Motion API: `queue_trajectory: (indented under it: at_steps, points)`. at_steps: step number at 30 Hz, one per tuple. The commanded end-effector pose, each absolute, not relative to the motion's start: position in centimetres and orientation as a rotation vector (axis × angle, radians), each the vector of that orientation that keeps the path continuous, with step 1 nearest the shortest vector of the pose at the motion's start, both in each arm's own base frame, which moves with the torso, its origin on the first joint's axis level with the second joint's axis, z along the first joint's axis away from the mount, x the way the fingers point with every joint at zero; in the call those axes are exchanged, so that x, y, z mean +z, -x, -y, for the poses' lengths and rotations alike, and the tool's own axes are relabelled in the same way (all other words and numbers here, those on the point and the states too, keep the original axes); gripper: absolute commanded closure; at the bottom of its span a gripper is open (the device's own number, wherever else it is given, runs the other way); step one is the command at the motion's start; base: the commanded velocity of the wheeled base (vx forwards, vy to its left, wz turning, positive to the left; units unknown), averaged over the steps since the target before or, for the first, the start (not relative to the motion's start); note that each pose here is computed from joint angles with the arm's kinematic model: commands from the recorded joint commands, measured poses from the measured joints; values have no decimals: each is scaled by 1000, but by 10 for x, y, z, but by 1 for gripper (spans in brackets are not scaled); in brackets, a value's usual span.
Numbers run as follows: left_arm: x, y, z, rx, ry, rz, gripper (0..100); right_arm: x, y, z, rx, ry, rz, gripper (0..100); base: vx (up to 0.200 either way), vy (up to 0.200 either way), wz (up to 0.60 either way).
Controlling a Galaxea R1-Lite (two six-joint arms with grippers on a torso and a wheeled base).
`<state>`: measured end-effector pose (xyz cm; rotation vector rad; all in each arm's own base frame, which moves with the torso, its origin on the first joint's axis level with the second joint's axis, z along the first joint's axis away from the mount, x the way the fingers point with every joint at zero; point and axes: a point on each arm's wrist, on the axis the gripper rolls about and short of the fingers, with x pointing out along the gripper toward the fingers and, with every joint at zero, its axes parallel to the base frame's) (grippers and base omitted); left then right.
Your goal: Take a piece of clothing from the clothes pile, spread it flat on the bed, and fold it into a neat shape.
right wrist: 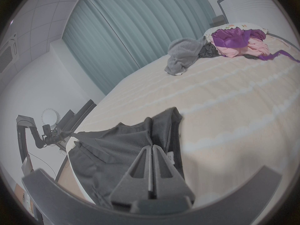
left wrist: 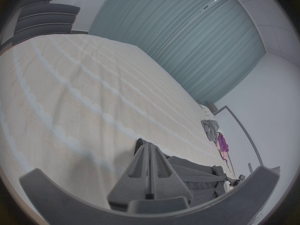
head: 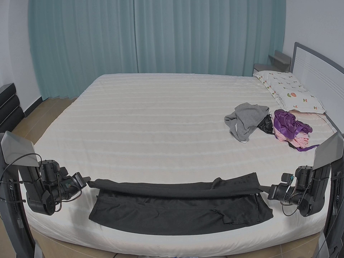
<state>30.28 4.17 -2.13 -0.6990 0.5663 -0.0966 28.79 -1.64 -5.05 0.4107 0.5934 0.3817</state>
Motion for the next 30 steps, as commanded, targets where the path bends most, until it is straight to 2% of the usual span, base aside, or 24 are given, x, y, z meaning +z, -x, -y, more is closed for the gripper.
queue_trajectory:
  at_steps: [1,14,15,16,20,25,27,30]
  points:
    - [-30,-295,-40,-88,695,-611,100,-59,-280,18,375,-414,-628,100,0,0,0]
    - [-48,-284,-39,-90,611,-684,100,-65,-272,15,390,-403,-669,100,0,0,0]
    - [-49,-283,-39,-90,607,-691,100,-65,-273,15,393,-394,-666,0,0,0,0]
    - [-49,-282,-38,-92,605,-692,0,-65,-273,15,395,-391,-665,0,0,0,0]
    - [-48,-281,-38,-96,593,-693,0,-61,-275,15,398,-394,-646,0,0,0,0]
    - [-45,-285,-38,-95,593,-674,0,-39,-282,16,373,-484,-589,0,0,0,0]
    - [-41,-291,-38,-96,599,-645,0,-26,-288,16,358,-531,-544,0,0,0,0]
    - [-29,-303,-32,-104,637,-598,0,-25,-296,17,341,-532,-537,0,0,0,0]
